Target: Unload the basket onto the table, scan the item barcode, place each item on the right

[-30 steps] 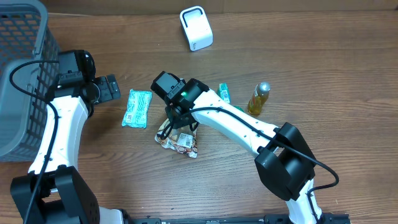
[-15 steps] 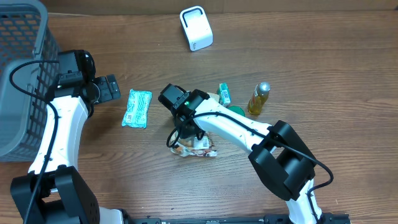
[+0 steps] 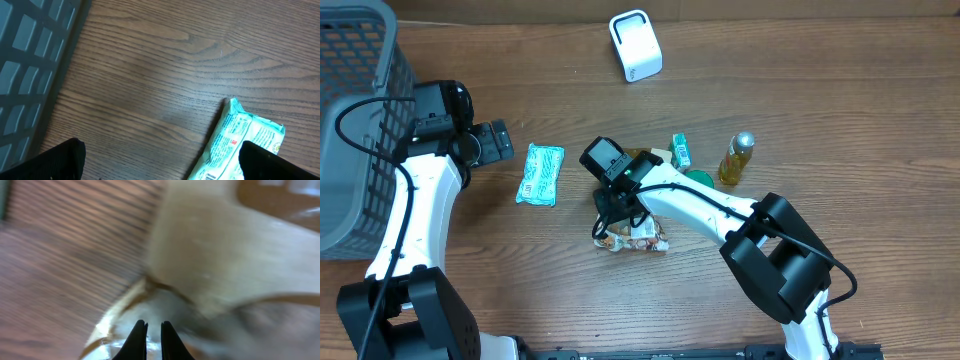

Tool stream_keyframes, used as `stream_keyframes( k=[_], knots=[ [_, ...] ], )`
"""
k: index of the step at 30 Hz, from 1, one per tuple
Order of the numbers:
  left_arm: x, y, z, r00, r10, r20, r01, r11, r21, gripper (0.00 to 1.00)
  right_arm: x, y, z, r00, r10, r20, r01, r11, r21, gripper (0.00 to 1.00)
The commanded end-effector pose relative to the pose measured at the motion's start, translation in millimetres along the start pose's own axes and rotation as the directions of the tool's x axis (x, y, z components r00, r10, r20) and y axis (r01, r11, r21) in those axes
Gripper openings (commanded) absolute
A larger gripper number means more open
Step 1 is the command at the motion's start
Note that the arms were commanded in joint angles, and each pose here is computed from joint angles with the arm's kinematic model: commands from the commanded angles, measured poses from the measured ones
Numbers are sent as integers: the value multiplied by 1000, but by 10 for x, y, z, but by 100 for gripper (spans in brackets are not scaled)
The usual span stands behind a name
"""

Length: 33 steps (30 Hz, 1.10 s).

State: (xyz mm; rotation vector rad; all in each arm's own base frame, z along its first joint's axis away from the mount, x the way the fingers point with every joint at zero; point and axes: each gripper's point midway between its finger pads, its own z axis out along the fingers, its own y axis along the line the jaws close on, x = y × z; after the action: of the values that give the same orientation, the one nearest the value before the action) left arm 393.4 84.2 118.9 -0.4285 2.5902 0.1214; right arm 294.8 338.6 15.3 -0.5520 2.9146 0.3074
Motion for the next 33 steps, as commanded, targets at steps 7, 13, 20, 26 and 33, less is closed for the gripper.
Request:
stream_keyframes(
  k=[7, 13, 20, 26, 33],
  knots=[
    [-118, -26, -98, 999, 14, 38, -14, 1000, 3, 100, -201, 291, -175, 999, -4, 38, 9, 990, -139, 8],
    [-117, -28, -98, 999, 14, 38, -14, 1000, 3, 100, -364, 36, -806, 1000, -22, 16, 23, 998, -64, 21],
    [-117, -28, -98, 999, 14, 38, -14, 1000, 3, 100, -65, -498, -907, 987, 76, -140, -66, 995, 73, 41],
    [-117, -28, -98, 999, 14, 38, -14, 1000, 3, 99, 75, -547, -693, 978, 116, -176, -104, 992, 75, 48],
    [-117, -28, -98, 999, 14, 38, -14, 1000, 3, 100, 193, -283, -438, 965, 134, -224, -158, 983, -92, 49]
  ],
)
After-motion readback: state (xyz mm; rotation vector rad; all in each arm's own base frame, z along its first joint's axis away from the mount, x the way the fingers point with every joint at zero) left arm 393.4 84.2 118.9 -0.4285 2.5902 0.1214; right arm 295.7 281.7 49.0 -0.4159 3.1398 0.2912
